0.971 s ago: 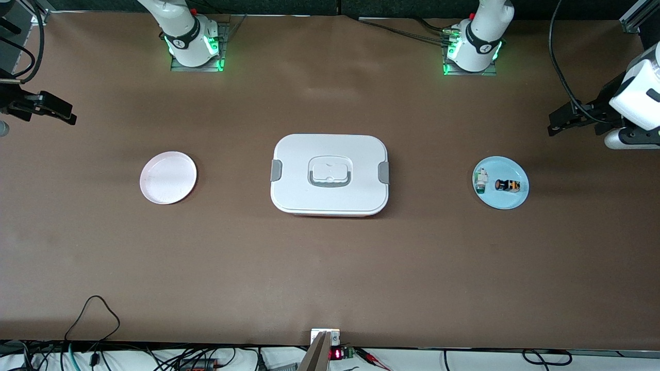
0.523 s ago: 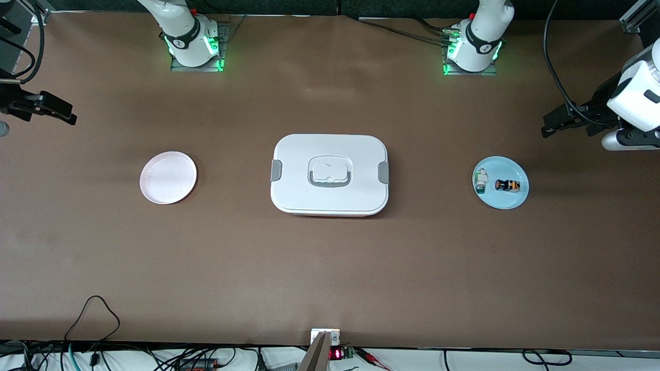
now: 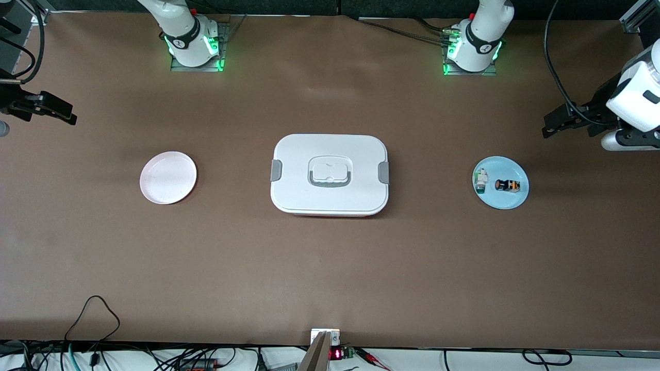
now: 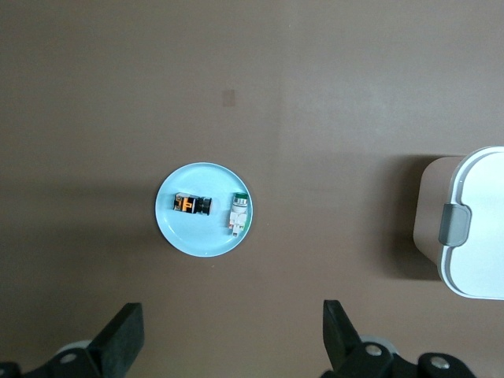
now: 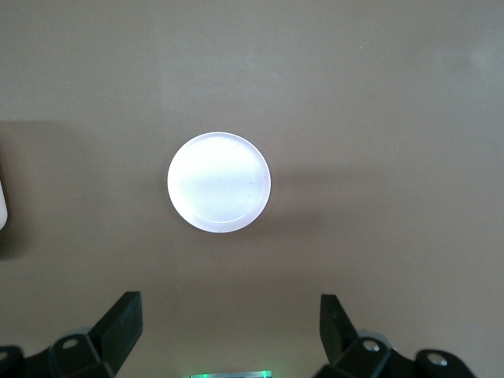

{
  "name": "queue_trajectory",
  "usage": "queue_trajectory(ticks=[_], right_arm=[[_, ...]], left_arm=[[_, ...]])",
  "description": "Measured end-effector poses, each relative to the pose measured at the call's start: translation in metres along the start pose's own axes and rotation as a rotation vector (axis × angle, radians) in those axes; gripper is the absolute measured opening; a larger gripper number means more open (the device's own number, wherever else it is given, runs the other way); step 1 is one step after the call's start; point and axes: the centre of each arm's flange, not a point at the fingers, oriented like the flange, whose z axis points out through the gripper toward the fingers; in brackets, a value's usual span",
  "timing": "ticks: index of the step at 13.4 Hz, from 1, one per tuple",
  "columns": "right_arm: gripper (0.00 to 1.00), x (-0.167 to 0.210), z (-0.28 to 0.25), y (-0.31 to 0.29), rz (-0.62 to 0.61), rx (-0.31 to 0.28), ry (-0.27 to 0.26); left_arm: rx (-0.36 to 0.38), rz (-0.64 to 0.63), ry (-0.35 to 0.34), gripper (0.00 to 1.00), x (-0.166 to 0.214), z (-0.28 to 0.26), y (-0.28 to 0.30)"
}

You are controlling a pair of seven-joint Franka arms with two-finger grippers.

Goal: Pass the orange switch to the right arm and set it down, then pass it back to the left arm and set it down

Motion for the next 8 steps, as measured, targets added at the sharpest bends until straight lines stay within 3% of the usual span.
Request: queue_trajectory(ticks=[8], right_arm=[[1.00,0.0001,-0.0001,0.0000,0.000,0.000,0.001]], left_arm=[[0.001,-0.011,-0.005,1.00,0.0007,0.0023,-0.0063]])
